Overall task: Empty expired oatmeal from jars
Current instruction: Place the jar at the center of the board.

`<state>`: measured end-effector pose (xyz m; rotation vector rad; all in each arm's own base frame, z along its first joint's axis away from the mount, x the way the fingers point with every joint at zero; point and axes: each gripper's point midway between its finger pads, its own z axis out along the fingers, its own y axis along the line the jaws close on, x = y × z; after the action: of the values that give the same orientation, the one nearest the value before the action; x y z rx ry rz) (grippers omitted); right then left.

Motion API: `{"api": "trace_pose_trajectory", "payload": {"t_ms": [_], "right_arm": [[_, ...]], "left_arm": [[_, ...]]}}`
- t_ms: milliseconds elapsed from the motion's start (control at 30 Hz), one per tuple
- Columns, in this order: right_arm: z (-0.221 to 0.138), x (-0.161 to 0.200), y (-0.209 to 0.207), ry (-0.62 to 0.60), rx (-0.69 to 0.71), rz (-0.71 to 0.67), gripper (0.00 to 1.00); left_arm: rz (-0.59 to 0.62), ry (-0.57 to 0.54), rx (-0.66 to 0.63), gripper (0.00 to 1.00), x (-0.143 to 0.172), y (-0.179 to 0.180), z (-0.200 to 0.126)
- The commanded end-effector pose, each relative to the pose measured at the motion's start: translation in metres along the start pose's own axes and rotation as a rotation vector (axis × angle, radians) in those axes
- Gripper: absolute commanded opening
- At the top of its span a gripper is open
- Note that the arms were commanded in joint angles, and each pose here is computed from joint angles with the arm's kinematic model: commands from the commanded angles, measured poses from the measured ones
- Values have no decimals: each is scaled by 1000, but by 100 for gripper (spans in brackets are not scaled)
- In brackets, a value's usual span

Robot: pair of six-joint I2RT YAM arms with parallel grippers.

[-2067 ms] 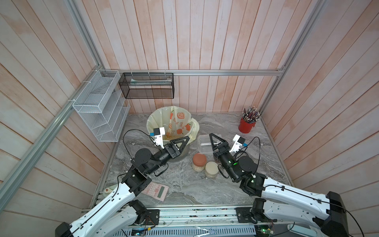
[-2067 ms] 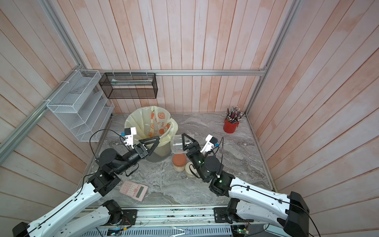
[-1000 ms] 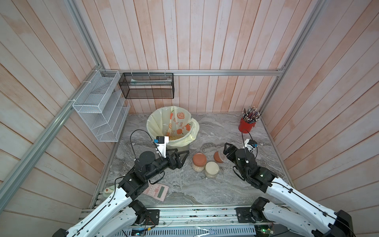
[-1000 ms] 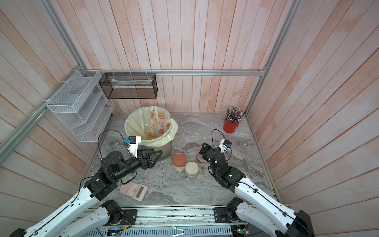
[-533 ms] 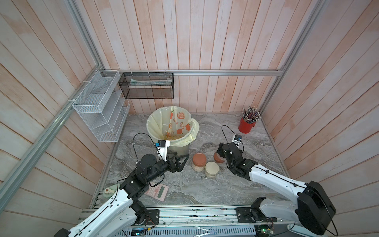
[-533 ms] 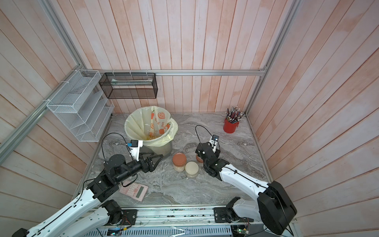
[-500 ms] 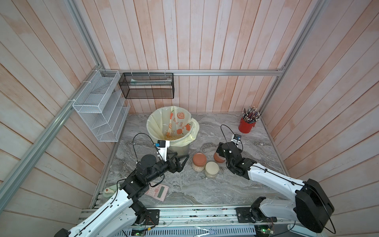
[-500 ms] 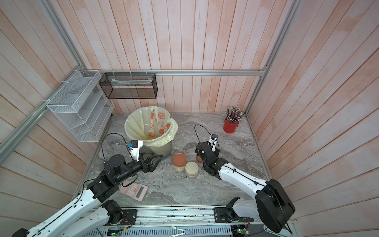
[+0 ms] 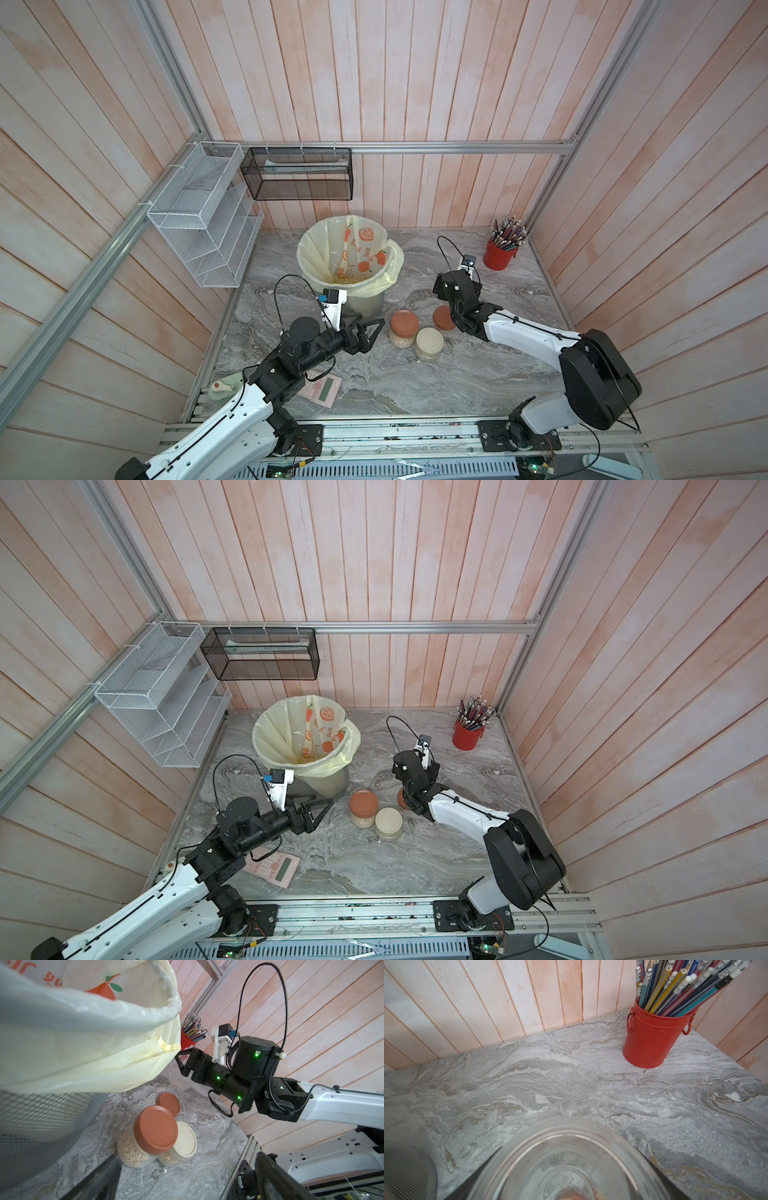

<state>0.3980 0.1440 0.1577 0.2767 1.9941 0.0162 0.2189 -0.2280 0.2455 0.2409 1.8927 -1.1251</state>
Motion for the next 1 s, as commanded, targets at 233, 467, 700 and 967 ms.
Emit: {"api": "trace_pose_trajectory", "payload": {"t_ms": [233,467,700,967], "right_arm": [[32,-32,14,-78,-9,32,40],[52,-28,20,-70,-1,15,40],[67,-19,24,-55,18,-21,40],[73,-1,28,-22,32,-64,40]], "left_arm": [[22,-9,22,100,-2,-3,2],[18,1,10,100,3,1,0],[23,-9,-7,100,2,3,-2],[28,-1,-1,100,3,3,-1]]}}
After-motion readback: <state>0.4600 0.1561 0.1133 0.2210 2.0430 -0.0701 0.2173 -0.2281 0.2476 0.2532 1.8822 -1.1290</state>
